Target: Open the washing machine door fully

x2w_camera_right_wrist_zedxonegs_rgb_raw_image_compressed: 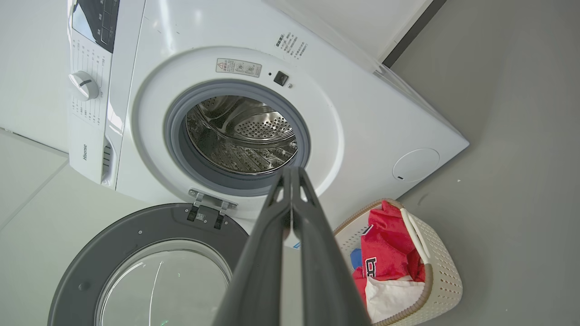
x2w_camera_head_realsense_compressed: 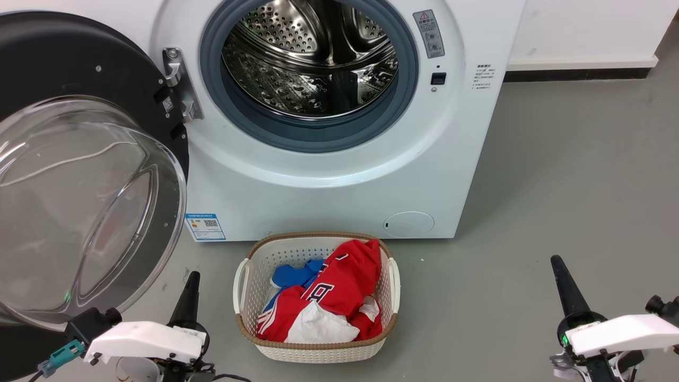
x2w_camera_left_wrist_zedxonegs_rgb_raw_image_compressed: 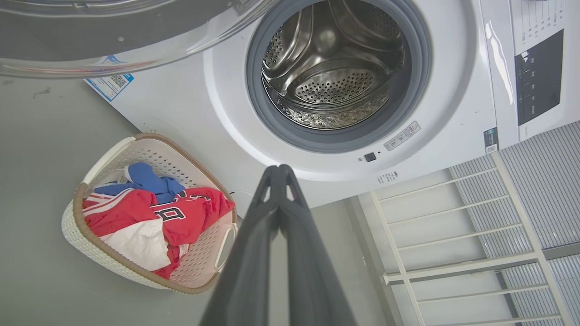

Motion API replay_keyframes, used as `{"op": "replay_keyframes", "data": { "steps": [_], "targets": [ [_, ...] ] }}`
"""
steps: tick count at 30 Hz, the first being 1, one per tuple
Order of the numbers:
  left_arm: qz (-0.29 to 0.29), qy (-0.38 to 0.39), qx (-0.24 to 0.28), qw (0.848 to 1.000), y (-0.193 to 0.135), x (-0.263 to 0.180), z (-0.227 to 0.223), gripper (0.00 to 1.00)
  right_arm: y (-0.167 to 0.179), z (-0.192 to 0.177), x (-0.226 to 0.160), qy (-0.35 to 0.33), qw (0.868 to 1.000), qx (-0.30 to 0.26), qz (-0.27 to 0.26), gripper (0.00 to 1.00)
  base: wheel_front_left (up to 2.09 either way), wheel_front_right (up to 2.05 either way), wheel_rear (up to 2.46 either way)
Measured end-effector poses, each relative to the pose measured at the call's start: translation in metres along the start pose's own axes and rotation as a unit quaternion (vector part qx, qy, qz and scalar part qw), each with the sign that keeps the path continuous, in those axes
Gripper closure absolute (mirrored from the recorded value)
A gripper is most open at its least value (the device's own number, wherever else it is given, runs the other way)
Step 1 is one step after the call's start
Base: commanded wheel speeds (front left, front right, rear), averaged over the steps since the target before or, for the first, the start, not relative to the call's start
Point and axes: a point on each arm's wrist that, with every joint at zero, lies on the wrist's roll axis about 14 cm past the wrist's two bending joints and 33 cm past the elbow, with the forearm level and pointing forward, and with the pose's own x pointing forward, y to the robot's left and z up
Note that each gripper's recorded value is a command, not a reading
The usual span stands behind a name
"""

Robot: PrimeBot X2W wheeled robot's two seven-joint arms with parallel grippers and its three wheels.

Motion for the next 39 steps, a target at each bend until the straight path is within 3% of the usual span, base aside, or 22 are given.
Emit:
{"op": "replay_keyframes", "data": {
  "steps": [39],
  "targets": [
    [-0.031,-0.020,-0.190,0.981,-0.005,0.004,0.014,1.00,0.001,0.005,0.011,-0.009,0.983,0.185,0.004,1.00,0.00,0.00,0.00]
  ]
}}
